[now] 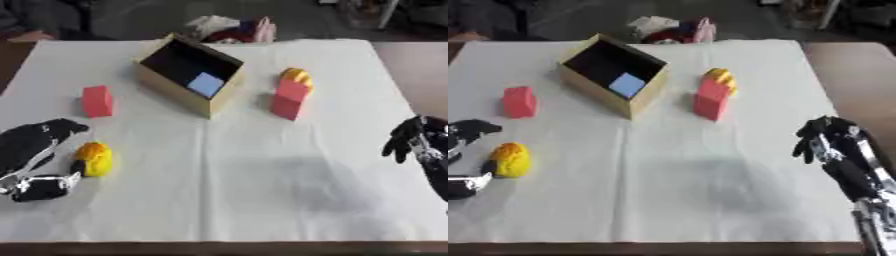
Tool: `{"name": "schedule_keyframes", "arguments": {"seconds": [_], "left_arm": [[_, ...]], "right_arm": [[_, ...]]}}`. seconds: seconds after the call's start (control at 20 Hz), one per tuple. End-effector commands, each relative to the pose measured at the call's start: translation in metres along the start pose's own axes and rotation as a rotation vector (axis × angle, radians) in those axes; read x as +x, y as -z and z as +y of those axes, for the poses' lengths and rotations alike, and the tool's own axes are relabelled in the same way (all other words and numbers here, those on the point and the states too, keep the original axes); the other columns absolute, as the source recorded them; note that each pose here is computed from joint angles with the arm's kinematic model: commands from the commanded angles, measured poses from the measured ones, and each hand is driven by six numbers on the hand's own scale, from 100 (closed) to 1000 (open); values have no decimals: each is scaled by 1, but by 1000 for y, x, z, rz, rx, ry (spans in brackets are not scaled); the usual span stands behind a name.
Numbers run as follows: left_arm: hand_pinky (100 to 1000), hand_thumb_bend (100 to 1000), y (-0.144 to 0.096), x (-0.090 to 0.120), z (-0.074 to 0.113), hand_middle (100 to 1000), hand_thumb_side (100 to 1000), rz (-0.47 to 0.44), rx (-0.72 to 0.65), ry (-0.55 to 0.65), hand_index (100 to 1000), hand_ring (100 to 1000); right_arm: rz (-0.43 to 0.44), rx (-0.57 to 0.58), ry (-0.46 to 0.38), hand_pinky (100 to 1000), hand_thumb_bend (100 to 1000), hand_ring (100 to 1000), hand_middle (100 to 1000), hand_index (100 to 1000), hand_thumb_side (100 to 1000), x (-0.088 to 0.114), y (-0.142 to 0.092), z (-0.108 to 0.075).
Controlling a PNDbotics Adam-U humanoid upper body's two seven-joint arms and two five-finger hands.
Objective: Pick up objects on the table and place them in the box.
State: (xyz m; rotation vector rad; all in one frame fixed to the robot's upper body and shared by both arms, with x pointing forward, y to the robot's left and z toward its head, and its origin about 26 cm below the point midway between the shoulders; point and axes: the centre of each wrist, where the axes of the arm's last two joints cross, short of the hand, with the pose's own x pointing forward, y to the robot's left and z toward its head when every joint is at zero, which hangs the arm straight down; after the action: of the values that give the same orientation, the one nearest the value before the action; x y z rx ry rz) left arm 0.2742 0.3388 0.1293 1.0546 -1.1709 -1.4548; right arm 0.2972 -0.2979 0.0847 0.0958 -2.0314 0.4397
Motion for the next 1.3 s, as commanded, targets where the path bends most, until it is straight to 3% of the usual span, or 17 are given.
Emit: {"name": "schedule_keyframes", "arguments": {"seconds": [0.05,0.55,0.75,0.95,1.3], "left_arm": [[814,100,5,-4,2,840,336,14,13,11,947,795],[799,100,24,-8,-12,828,340,19,-13,15,941,778],[748,100,31,-9,-19,743,330,8,-28,-26,890,694],[667,100,36,-9,-20,595,311,-1,9,-56,813,570],[455,100,34,-3,-1,279,248,-31,239,-128,546,297]], "right_arm": [[-16,7,-21,397,100,262,261,520,483,6,2,-5],[-17,10,-18,397,100,261,260,519,483,5,3,-5],[-16,12,-17,397,100,260,259,518,484,5,3,-4],[-16,12,-16,397,100,260,259,518,484,5,3,-4],[-16,10,-17,397,100,259,259,518,483,5,3,-5]]}}
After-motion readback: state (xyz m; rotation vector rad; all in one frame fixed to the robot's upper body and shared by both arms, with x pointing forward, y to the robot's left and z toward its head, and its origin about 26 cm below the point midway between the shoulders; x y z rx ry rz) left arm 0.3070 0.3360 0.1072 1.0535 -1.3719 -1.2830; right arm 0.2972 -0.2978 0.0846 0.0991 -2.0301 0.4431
